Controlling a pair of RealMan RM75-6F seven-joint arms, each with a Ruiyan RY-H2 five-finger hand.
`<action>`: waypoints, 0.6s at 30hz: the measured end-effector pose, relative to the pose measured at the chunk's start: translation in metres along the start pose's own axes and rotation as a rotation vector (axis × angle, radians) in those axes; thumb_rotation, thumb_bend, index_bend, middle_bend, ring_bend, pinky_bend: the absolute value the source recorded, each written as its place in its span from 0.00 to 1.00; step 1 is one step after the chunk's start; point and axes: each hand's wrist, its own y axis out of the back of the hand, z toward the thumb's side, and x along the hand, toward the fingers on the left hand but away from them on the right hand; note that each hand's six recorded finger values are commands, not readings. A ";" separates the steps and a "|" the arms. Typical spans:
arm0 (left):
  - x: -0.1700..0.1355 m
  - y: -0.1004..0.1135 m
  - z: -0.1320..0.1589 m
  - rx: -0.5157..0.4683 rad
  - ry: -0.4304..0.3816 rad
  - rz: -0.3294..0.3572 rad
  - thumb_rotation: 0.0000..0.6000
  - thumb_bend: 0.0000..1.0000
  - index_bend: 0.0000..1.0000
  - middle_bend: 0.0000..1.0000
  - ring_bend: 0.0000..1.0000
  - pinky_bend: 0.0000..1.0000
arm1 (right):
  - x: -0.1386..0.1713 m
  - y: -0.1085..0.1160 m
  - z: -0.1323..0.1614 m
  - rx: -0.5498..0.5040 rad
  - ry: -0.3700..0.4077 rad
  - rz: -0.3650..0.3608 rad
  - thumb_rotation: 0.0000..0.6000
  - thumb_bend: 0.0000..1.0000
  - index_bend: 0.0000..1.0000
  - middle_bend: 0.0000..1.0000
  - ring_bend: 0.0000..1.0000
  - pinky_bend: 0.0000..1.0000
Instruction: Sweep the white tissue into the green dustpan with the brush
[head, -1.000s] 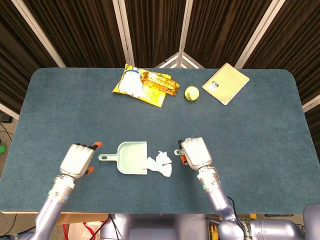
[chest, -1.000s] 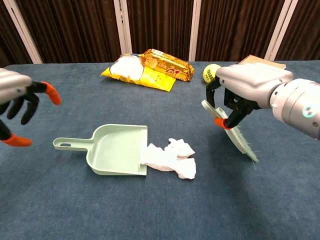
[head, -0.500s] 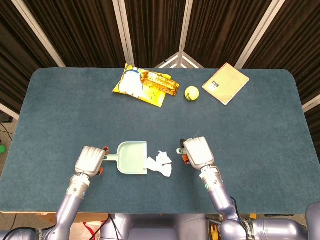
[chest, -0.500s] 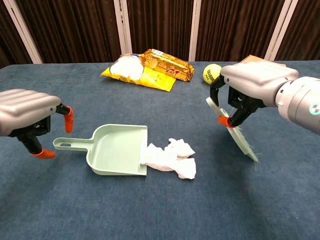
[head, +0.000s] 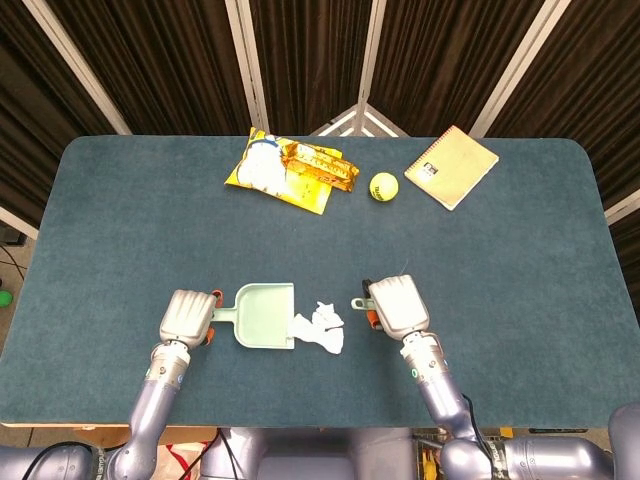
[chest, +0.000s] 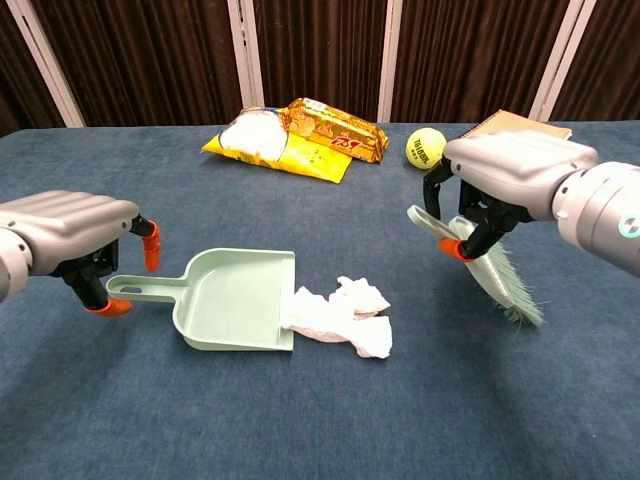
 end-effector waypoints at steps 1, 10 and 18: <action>0.001 -0.001 0.000 0.000 0.005 -0.002 1.00 0.37 0.40 1.00 1.00 0.99 | 0.000 0.000 0.000 -0.001 0.000 0.000 1.00 0.38 0.78 0.97 0.96 0.88; 0.008 -0.007 -0.002 -0.003 0.034 -0.013 1.00 0.43 0.44 1.00 1.00 0.99 | 0.000 0.000 0.000 -0.001 0.007 -0.002 1.00 0.38 0.78 0.97 0.96 0.88; 0.008 -0.011 0.000 -0.002 0.032 -0.017 1.00 0.50 0.50 1.00 1.00 0.99 | 0.000 -0.001 -0.001 0.002 0.007 -0.001 1.00 0.38 0.78 0.97 0.96 0.88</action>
